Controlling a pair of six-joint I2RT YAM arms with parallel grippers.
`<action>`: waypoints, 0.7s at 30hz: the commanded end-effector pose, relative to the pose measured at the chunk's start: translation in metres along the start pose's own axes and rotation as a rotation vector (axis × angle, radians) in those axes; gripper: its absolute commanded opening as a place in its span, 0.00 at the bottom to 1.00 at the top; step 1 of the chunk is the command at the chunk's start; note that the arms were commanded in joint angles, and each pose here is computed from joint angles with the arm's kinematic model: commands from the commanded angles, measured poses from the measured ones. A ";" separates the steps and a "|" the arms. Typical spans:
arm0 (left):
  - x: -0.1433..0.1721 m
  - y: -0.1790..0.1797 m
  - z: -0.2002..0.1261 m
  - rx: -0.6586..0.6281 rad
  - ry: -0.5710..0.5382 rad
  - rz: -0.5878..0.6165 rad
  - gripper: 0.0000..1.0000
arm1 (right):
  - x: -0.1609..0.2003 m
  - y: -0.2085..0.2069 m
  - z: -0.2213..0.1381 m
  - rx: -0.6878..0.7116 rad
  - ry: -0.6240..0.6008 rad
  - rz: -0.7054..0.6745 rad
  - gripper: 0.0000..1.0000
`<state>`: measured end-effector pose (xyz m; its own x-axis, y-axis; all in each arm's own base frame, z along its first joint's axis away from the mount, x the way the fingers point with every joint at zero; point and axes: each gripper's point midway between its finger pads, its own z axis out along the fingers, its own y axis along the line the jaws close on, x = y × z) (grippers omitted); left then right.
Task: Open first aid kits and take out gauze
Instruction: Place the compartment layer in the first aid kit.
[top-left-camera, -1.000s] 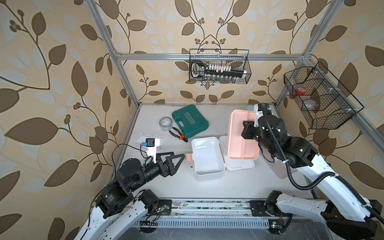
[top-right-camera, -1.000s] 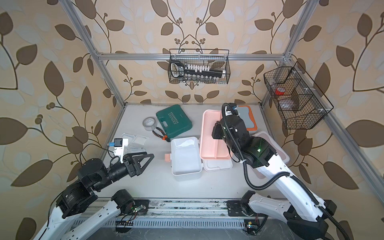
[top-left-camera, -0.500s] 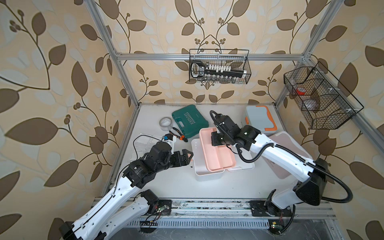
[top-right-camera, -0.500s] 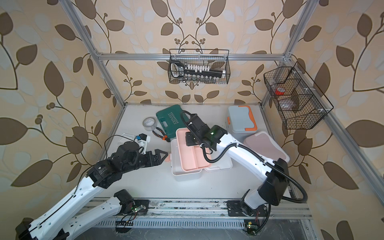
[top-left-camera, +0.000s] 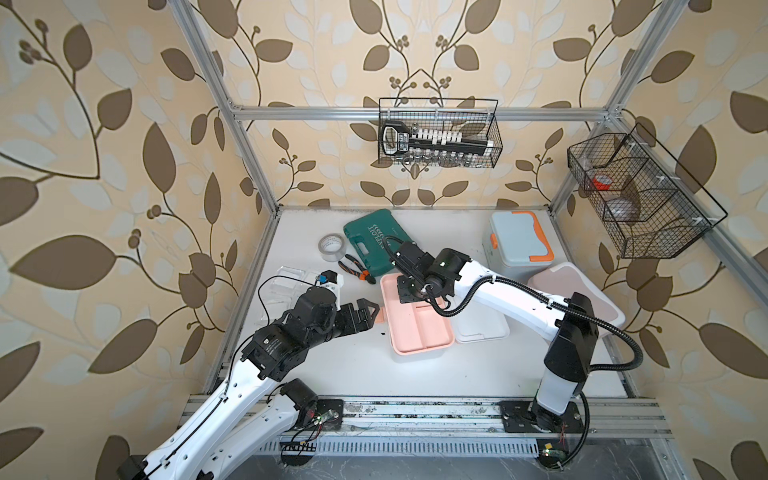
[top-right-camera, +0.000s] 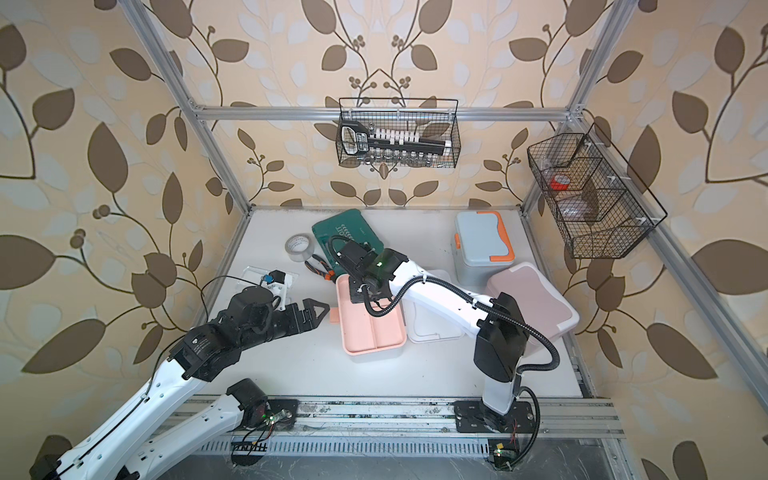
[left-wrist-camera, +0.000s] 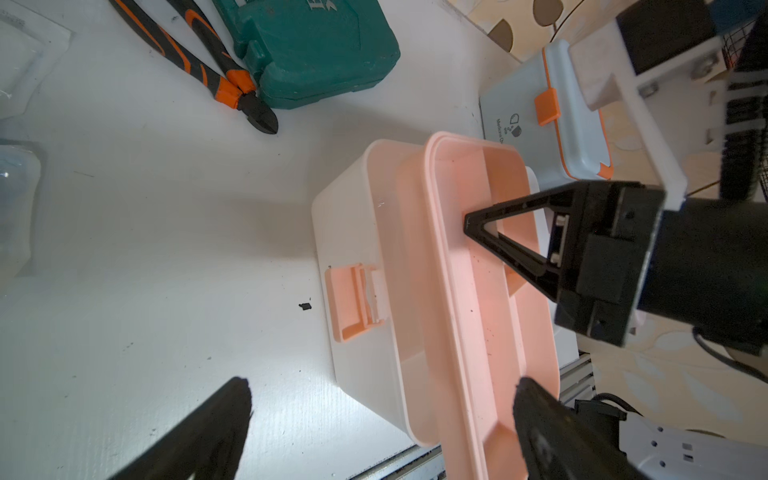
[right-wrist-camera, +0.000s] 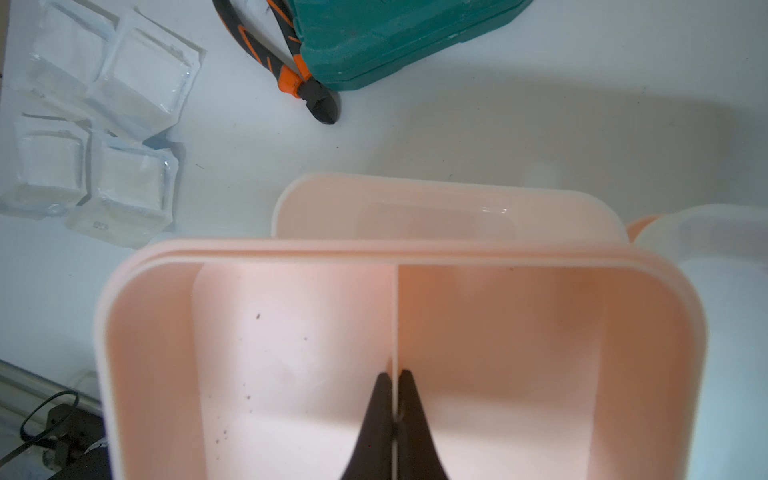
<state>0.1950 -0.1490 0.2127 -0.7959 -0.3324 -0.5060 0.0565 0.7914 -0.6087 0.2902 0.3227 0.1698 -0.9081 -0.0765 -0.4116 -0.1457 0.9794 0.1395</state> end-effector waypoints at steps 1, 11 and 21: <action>-0.003 0.001 -0.001 0.007 -0.016 -0.015 0.99 | -0.002 -0.005 0.006 0.049 0.003 0.039 0.00; -0.002 0.001 -0.003 0.018 -0.026 -0.019 0.99 | -0.008 -0.015 0.027 0.138 0.011 0.053 0.00; -0.003 0.000 -0.002 0.021 -0.027 -0.020 0.99 | -0.007 -0.016 0.042 0.133 0.037 0.063 0.00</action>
<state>0.1917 -0.1474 0.2134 -0.7910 -0.3445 -0.5056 0.0571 0.7812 -0.6216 0.3138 0.3128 0.1363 -0.9257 -0.0263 -0.3774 -0.0472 0.9978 0.0461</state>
